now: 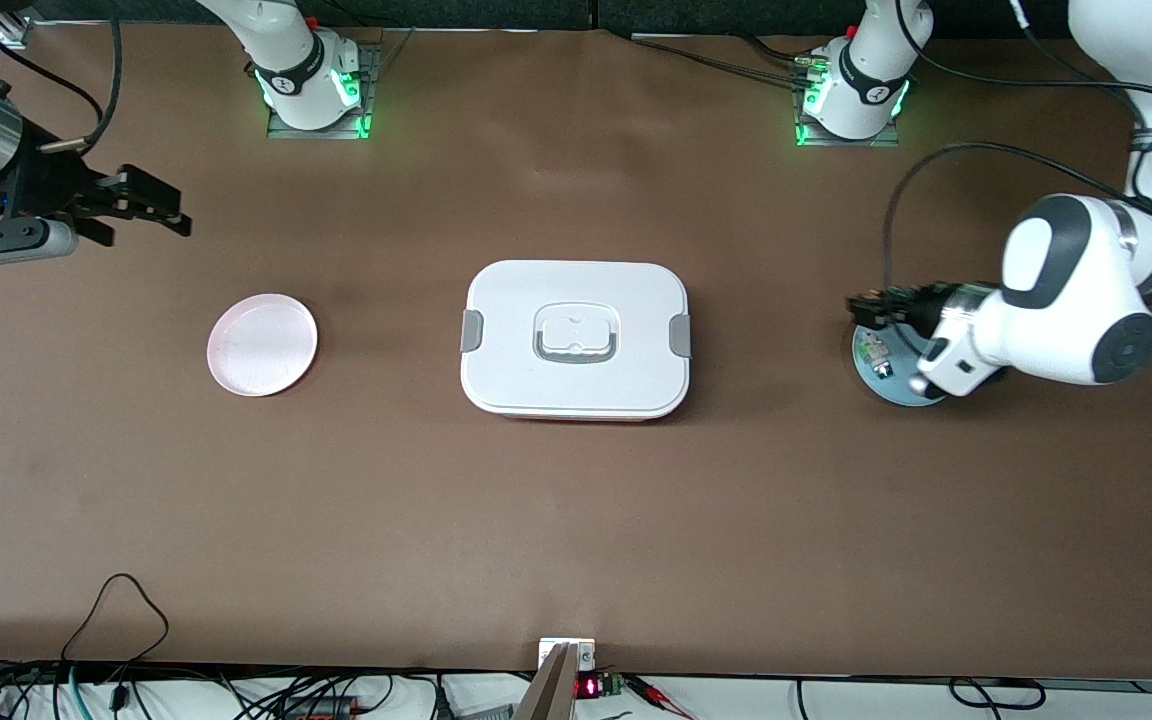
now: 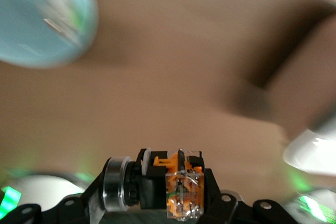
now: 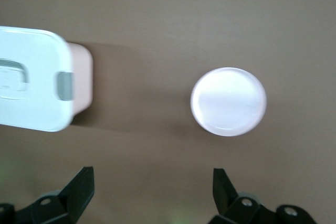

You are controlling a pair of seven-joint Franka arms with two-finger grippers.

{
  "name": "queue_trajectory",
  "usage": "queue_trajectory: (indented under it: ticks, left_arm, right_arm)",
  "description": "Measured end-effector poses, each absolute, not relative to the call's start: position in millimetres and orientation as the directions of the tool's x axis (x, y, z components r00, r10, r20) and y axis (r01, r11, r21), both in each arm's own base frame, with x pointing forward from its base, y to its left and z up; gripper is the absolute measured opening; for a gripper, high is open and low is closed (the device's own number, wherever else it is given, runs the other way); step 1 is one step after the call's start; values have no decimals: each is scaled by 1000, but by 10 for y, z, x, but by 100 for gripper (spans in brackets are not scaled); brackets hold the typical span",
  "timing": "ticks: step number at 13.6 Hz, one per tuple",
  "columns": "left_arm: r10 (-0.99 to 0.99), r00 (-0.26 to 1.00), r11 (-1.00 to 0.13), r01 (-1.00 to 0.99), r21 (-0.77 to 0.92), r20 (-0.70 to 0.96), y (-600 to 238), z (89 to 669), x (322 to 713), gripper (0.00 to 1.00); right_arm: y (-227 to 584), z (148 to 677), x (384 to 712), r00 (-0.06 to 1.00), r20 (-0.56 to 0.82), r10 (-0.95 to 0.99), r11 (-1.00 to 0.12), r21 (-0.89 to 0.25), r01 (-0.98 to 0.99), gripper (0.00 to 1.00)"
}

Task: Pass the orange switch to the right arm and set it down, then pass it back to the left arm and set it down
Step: 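Lift the switch with the left gripper while the right gripper reaches over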

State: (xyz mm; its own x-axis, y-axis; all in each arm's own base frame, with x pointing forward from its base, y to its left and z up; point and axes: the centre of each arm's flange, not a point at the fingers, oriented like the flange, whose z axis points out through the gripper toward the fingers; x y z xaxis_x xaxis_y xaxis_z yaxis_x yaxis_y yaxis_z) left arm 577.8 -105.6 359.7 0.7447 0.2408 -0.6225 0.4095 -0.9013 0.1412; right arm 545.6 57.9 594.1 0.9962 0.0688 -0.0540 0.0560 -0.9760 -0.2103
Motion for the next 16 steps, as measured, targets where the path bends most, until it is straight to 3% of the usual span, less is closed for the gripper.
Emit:
queue_trajectory:
  ticks: [6,10,13,16]
  left_arm:
    - [271,359,-575,805,149,-893,-2509,4340,5821,73]
    - [151,134,-303,949,83,-979,-3045,4546,6026,73]
    - [141,48,-129,991,30,-989,-3766,4530,5903,73]
    - [150,31,-83,996,19,-988,-4403,4503,5694,73]
  right_arm:
    - [807,5687,5648,993,-113,35,-858,-513,-29,100]
    - [995,5521,5800,987,-157,18,-731,-676,-95,100]
    - [1176,5446,5894,987,-159,5,-664,-738,-116,100]
    - [1428,5434,5938,990,-137,32,-570,-816,-95,100]
